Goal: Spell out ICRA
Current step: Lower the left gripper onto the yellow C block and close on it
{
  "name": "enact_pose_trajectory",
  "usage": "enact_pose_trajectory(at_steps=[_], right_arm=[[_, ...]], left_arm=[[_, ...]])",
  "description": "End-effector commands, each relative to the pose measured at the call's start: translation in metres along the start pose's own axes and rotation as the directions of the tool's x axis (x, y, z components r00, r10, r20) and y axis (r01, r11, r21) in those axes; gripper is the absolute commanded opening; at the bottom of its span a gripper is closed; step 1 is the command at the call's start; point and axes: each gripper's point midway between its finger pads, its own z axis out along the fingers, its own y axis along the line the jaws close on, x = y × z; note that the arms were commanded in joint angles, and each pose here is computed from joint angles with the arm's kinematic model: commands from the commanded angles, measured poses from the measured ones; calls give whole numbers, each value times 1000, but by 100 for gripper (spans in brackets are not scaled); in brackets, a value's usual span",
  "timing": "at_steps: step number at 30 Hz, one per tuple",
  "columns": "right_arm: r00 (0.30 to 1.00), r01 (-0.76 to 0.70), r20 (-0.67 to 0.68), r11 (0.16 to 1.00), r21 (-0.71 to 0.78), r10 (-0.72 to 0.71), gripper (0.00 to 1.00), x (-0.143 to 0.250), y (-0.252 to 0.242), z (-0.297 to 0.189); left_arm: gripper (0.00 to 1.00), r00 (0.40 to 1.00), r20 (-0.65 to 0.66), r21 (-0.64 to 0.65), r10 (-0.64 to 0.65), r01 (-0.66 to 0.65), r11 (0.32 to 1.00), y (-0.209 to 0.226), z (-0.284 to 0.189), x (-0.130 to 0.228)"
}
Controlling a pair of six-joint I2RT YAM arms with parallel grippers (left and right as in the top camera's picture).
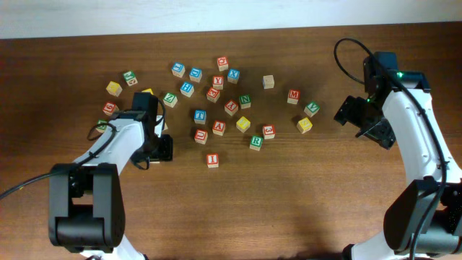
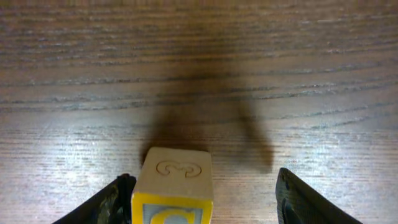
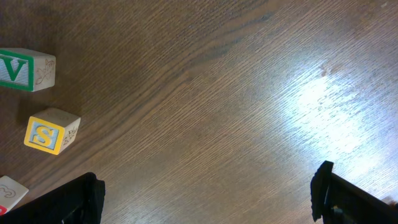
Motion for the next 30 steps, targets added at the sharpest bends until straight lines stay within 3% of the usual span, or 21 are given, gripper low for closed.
enact_pose_trajectory(at_steps=[1,5,10,30], right_arm=[[1000,-15,12,1000,-10,15,98,-4,1,-4],[1000,-15,12,1000,-10,15,98,-4,1,-4],[1000,-15,12,1000,-10,15,98,-4,1,-4],[1000,-15,12,1000,-10,15,98,-4,1,-4]], left_arm=[[63,1000,-4,13,5,-5,1000,0,6,1],[63,1000,10,12,4,-4,1000,0,6,-3],[39,1000,4,57,4,-4,998,-7,6,-1],[32,1000,-14,62,4,-3,998,-8,6,3]])
